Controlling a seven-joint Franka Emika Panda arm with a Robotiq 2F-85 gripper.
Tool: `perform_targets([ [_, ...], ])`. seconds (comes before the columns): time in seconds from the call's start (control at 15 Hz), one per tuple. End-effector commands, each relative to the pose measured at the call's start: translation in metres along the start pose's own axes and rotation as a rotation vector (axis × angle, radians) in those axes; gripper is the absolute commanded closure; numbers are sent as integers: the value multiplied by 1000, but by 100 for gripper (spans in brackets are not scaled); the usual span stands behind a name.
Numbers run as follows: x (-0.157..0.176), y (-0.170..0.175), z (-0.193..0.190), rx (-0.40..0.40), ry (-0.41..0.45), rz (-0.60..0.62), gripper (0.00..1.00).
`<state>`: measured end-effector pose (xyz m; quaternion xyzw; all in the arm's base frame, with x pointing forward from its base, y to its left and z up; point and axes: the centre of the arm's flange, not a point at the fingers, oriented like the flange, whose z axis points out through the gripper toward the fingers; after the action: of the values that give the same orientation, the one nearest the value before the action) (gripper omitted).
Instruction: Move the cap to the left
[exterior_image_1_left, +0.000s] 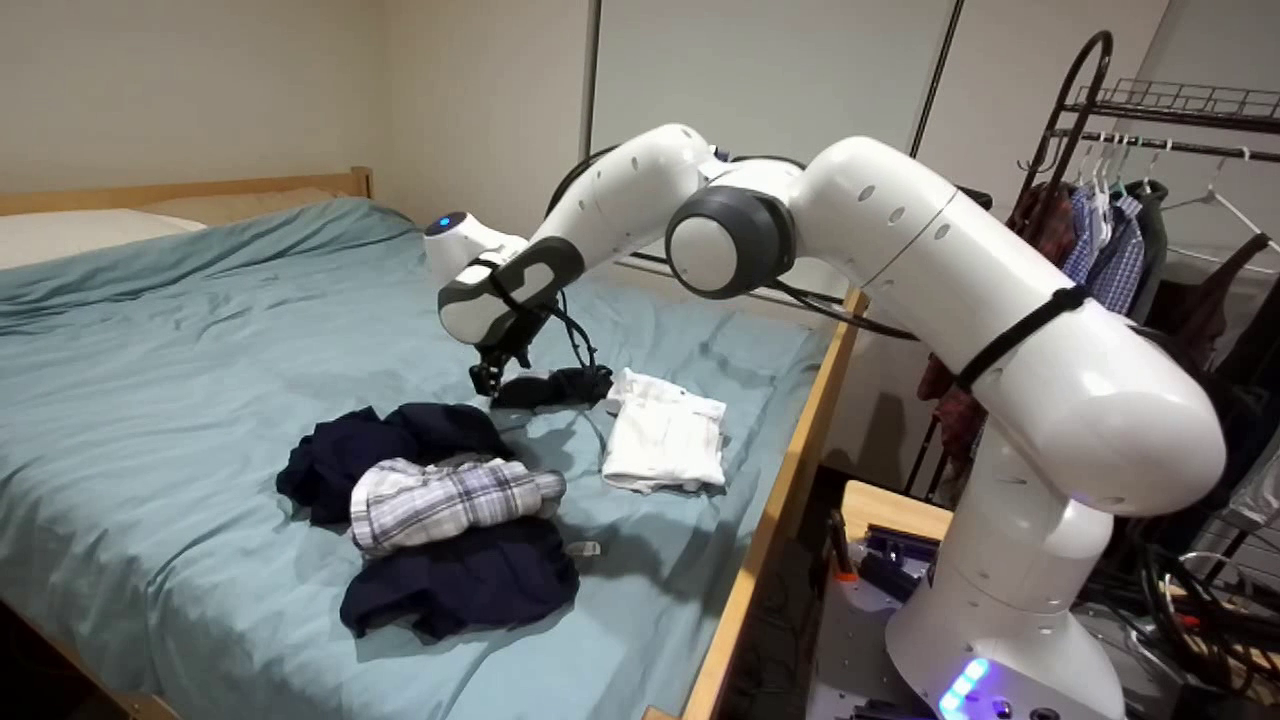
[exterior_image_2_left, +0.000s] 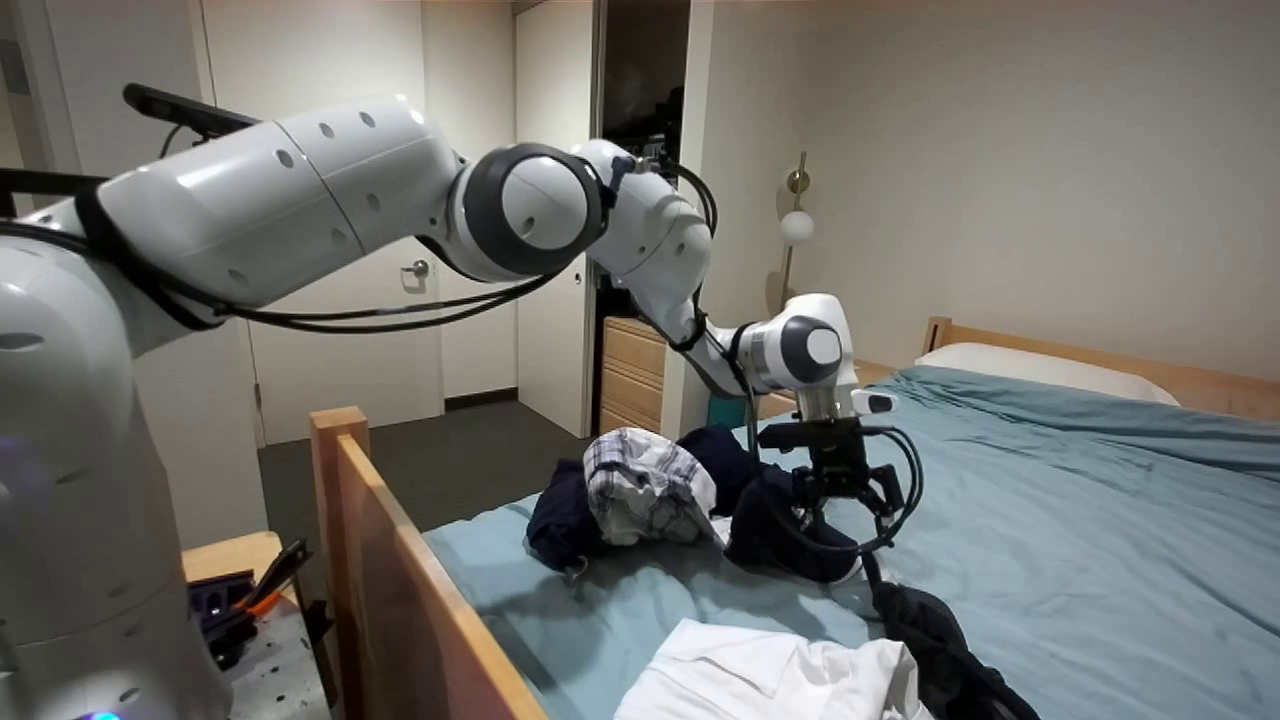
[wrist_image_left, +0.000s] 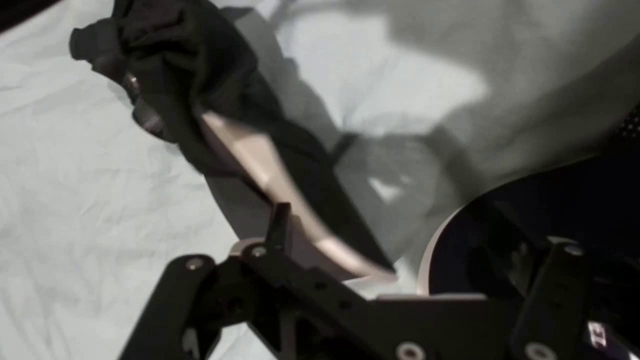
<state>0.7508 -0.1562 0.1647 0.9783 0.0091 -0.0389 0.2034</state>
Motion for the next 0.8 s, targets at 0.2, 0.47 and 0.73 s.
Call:
perform_targets([
  [0.2, -13, 40, -31, 4, 40, 63, 0],
  [0.47, -7, 25, -28, 77, 137, -90, 0],
  [0.73, 6, 10, -30, 67, 166, -121, 0],
])
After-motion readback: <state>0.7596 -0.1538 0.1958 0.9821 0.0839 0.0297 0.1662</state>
